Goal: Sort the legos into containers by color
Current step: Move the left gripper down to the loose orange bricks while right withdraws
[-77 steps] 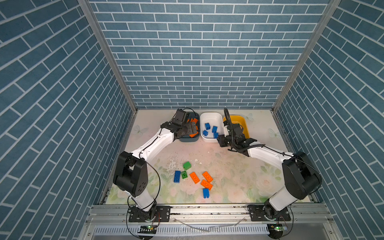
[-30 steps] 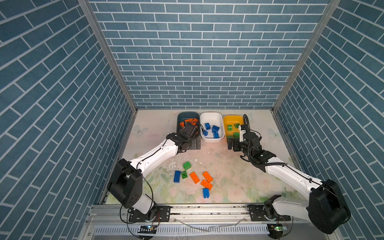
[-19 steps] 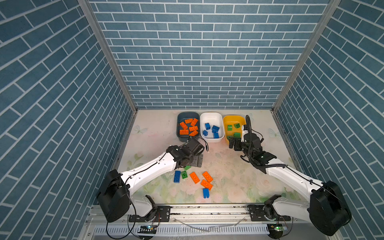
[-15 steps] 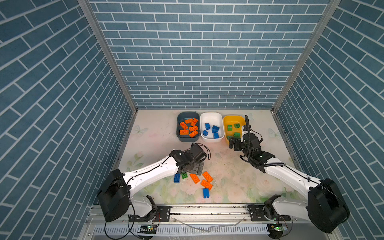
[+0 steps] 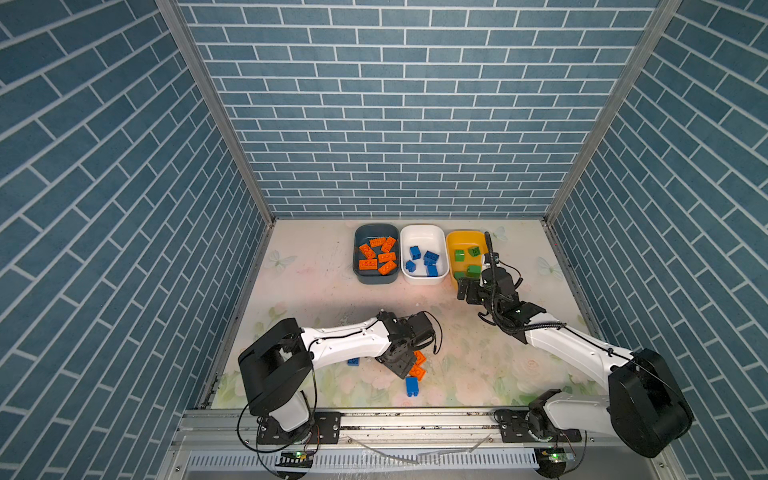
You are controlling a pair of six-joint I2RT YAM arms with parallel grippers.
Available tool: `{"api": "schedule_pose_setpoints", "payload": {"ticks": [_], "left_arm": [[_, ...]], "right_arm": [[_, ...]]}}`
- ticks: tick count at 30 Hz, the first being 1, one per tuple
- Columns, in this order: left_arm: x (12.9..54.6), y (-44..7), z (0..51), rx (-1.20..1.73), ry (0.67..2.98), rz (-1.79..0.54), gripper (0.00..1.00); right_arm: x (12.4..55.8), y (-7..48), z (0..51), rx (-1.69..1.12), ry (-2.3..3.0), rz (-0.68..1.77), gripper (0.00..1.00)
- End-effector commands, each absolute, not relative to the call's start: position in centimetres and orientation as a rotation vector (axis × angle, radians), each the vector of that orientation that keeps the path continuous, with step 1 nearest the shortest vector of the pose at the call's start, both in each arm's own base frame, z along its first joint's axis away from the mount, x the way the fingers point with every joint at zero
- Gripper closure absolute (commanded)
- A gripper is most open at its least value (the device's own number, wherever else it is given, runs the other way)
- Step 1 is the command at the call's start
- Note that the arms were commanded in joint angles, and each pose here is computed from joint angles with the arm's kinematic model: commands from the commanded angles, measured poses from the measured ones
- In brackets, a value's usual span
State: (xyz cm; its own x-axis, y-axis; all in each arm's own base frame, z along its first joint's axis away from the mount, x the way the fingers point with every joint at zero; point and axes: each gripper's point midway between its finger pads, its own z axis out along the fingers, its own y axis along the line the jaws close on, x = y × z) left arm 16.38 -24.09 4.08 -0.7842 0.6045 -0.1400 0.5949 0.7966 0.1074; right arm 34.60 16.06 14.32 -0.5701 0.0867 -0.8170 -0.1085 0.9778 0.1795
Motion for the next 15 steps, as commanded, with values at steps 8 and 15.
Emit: {"api": "schedule_pose_setpoints", "payload": {"ticks": [8,15], "left_arm": [[18.0,-24.5,3.7,1.033,2.765,0.105,0.08],[18.0,-24.3,2.0,1.072,2.796,0.119,0.1]], "right_arm": [[34.7,15.5,15.1,0.035,2.158,0.241,0.02],[34.6,15.2,15.5,0.037,2.153,0.226,0.03]]}}
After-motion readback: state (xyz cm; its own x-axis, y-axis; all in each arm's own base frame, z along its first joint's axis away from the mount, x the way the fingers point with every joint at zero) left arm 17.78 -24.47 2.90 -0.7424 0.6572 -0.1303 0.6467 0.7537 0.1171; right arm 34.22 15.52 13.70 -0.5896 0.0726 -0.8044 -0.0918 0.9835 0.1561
